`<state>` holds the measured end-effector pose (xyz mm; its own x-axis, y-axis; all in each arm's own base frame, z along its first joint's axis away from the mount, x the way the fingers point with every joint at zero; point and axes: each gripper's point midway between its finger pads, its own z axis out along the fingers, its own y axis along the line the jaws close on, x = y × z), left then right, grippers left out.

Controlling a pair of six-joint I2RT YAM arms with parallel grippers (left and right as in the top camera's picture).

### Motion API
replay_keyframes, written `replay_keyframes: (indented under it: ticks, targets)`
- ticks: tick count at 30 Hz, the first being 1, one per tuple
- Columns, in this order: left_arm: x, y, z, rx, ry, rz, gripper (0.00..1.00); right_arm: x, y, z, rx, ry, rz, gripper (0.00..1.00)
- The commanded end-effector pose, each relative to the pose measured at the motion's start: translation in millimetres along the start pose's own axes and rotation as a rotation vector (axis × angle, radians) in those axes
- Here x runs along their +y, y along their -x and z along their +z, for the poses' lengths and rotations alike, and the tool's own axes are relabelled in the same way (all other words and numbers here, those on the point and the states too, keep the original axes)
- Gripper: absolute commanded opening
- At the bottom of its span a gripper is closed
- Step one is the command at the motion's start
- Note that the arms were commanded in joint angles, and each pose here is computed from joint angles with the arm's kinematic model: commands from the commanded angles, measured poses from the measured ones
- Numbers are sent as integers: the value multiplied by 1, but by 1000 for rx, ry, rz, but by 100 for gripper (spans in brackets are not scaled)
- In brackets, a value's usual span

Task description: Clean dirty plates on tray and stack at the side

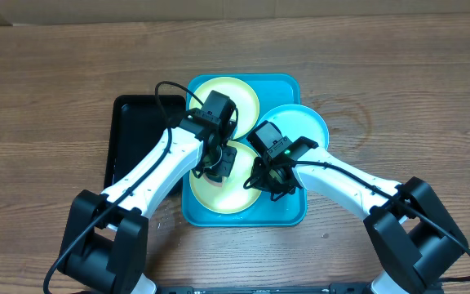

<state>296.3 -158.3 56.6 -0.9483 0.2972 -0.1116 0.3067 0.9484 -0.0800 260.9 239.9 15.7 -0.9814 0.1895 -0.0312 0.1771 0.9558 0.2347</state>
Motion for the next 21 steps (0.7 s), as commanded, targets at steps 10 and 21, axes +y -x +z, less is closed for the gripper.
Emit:
replay_keyframes:
  ticks: [10,21]
  targets:
    - [5,8,5,-35,39,-4,4,-1,-4,2,10,-1,0,4]
    - [24,-8,35,-30,122,-66,4,-1,-4,2,10,-1,0,4]
